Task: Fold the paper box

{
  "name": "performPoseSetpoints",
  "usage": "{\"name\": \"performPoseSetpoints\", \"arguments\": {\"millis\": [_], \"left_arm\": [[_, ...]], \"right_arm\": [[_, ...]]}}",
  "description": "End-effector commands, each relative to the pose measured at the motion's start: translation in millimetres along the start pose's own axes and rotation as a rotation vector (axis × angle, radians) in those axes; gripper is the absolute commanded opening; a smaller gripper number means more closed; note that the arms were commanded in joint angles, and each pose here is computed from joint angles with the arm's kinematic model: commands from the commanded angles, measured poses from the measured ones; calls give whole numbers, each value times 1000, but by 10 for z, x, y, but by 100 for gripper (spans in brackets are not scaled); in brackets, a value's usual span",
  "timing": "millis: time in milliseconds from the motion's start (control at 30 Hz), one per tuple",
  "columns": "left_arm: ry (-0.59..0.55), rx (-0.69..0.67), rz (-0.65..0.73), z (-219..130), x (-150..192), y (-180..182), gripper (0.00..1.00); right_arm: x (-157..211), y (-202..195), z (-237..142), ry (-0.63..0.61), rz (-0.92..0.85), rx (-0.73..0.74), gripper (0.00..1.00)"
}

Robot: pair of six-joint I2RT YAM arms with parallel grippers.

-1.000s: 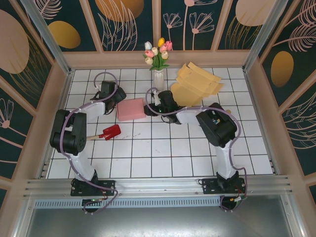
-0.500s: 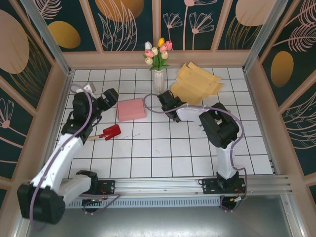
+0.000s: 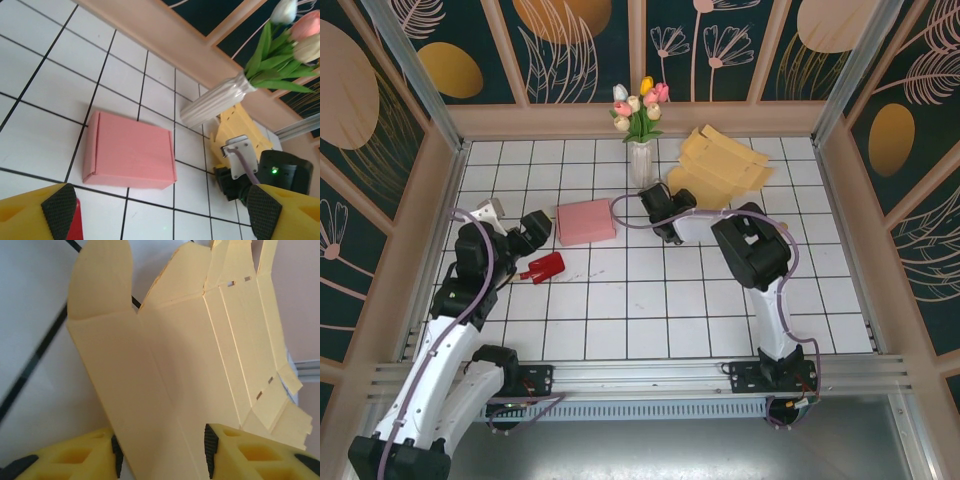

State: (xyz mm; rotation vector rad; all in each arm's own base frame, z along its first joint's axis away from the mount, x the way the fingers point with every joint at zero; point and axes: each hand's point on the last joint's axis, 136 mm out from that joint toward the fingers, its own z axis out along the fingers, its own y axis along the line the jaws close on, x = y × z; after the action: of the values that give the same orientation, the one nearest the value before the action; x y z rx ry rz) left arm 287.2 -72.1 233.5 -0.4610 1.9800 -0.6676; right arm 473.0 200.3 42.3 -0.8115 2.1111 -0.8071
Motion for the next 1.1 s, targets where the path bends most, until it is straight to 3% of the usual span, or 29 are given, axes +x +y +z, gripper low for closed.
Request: {"name": "performPoseSetpoints", "arguments": {"millis": [0, 100, 267, 400, 500, 600, 733, 967, 1000, 1033, 1067], "left_arm": [[2, -6, 19, 18, 37, 41, 90], [-3, -15, 15, 33, 59, 86, 90], [-9, -20, 7, 71, 98, 141, 90], [-5, -28, 2, 116, 136, 186, 90], [-10, -47, 4, 118, 147, 237, 90], [-41, -84, 0, 109, 128, 331, 89], [-39, -101, -2, 130, 140, 367, 89], [-23, -85, -5, 156, 192, 364, 88], [-17, -81, -5, 168, 209, 363, 88], [-6, -75, -6, 186, 235, 361, 88], [8, -71, -6, 209, 261, 360, 87]], "right_arm": [[291, -68, 159, 81, -140, 49, 26], [229, -193, 77, 67, -152, 61, 0], [9, -546, -433, -38, -156, 96, 0], [-221, -751, -1183, -171, -242, 126, 0], [-275, -631, -1859, -314, -379, 98, 0], [35, -160, -2379, -380, -585, -100, 0], [692, 147, -2708, -339, -843, -151, 0], [1225, 635, -3125, -363, -918, -261, 0], [1260, 684, -3142, -367, -925, -265, 2], [1283, 715, -3139, -360, -924, -267, 20], [1288, 718, -3127, -350, -915, -264, 30]]}}
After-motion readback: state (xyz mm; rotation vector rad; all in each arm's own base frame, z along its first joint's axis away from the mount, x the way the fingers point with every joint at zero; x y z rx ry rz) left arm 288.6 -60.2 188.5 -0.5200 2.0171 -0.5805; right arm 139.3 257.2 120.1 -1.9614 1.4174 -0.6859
